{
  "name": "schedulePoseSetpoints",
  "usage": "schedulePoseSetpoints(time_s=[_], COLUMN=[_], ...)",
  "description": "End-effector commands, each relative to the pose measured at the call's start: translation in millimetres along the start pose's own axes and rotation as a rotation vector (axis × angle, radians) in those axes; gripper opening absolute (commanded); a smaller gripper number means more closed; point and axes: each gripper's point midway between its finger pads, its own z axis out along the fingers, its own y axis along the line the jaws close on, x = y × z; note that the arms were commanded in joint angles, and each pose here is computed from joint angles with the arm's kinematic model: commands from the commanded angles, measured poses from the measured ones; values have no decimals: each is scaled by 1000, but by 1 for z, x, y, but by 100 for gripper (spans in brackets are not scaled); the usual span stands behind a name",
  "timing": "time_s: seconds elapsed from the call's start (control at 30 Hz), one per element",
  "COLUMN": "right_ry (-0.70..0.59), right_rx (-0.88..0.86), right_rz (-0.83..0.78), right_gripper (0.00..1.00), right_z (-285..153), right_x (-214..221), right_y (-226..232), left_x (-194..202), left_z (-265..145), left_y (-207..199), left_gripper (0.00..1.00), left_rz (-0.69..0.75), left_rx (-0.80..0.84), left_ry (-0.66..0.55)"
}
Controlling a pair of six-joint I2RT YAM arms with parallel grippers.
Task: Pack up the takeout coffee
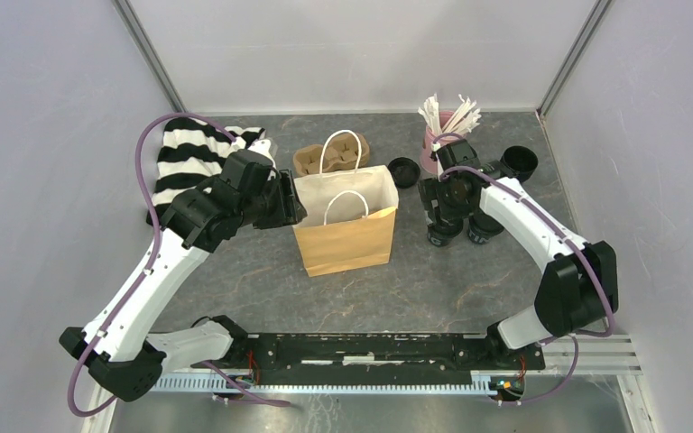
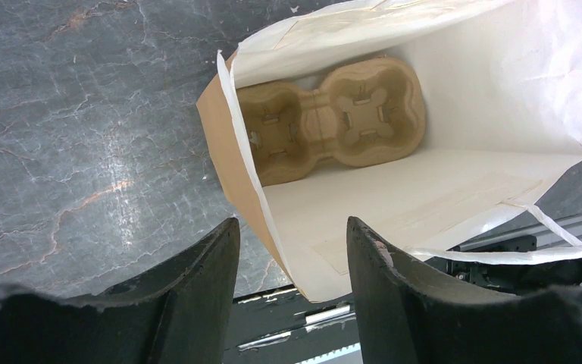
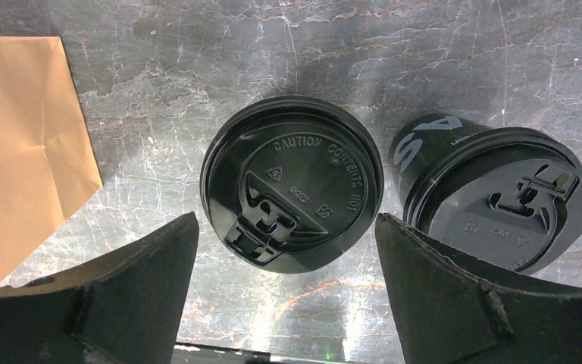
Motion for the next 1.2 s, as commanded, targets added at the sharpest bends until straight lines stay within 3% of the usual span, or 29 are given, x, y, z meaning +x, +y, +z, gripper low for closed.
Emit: schedulePoseSetpoints(time_s=[0.0,0.43,0.83,1.07,1.17], right_ry=[-62,-28,-4,-85,-227], right_rx=[17,32,24,29,1], right_rz=[26,23,11,-52,-89], right_gripper=[92,93,78,71,69], right_z=[1,15,17,-6,-42], right_x=[-19,-14,-5,-14,-34], right_y=[-3,-6,-5,-11,-11], left_x=[-8,-10,-10,-16,-19], left_z=[-7,-6,-3,-5,-6], left_y=[-2,-1,-1,5,9], left_gripper=[61,61,62,69,70], left_rz=[-22,-7,-3,1,3], left_rx=[9,1,-9,-52,-80], left_ry=[-38,-38,-33,-42,-53])
